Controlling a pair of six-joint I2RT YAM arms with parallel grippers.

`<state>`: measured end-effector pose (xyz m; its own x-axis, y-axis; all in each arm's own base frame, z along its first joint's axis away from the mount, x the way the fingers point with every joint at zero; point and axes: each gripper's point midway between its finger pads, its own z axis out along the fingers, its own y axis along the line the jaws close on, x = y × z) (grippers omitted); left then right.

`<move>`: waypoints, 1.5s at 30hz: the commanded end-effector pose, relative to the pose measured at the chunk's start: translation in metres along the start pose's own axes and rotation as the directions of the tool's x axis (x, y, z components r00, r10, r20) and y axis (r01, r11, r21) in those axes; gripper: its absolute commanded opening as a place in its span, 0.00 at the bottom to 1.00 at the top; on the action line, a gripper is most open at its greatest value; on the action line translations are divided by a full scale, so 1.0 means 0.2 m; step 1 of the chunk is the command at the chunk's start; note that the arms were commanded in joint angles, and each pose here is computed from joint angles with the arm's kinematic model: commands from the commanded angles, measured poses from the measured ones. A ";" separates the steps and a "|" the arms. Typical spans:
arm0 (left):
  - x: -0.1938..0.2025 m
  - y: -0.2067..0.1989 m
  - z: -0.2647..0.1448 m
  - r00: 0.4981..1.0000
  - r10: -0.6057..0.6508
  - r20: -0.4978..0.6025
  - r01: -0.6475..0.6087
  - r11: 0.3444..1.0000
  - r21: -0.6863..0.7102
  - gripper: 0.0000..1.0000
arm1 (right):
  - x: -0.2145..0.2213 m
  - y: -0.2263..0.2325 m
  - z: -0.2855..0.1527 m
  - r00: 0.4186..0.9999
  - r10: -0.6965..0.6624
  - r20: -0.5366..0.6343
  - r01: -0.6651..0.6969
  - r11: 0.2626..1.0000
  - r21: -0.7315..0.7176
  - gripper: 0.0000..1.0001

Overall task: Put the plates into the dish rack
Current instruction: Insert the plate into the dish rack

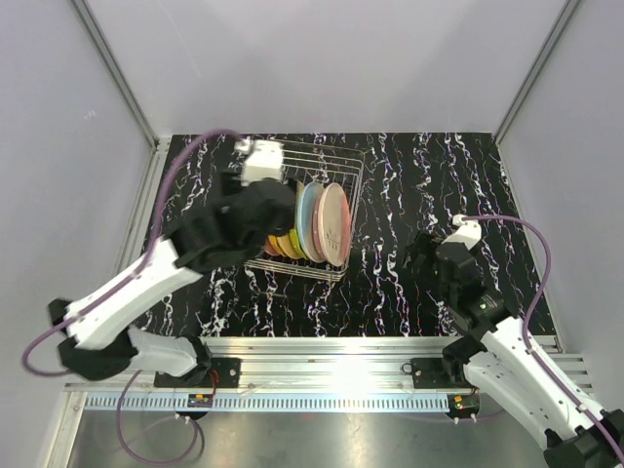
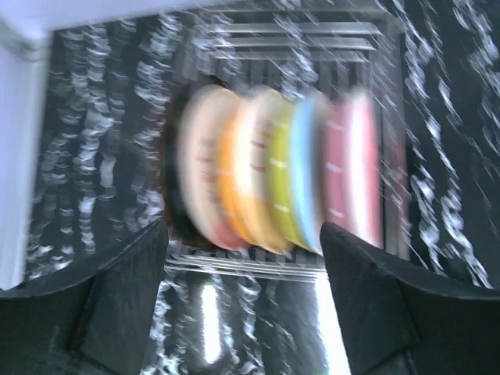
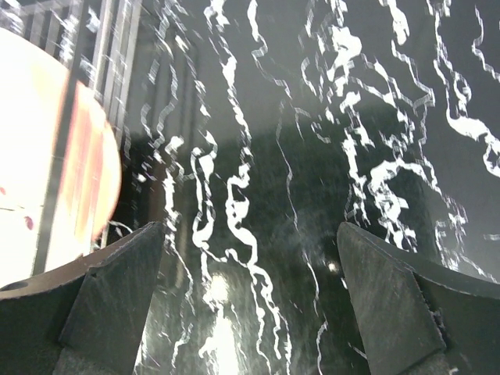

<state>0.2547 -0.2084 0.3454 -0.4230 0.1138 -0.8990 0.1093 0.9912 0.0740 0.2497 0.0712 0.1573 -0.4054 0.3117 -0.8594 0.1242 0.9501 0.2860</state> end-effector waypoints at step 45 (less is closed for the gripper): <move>0.42 1.13 -0.12 0.882 -0.232 0.410 0.407 0.814 -0.415 0.99 | -0.41 0.09 -0.04 0.988 0.114 0.101 -0.126 0.985 0.119 1.00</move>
<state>0.2237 0.0195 0.2867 -0.0972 -0.1280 -0.9870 -0.4154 0.9064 -0.0767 0.2786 0.0716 0.2256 -0.3533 0.3963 -0.8474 0.2422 0.9137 0.3263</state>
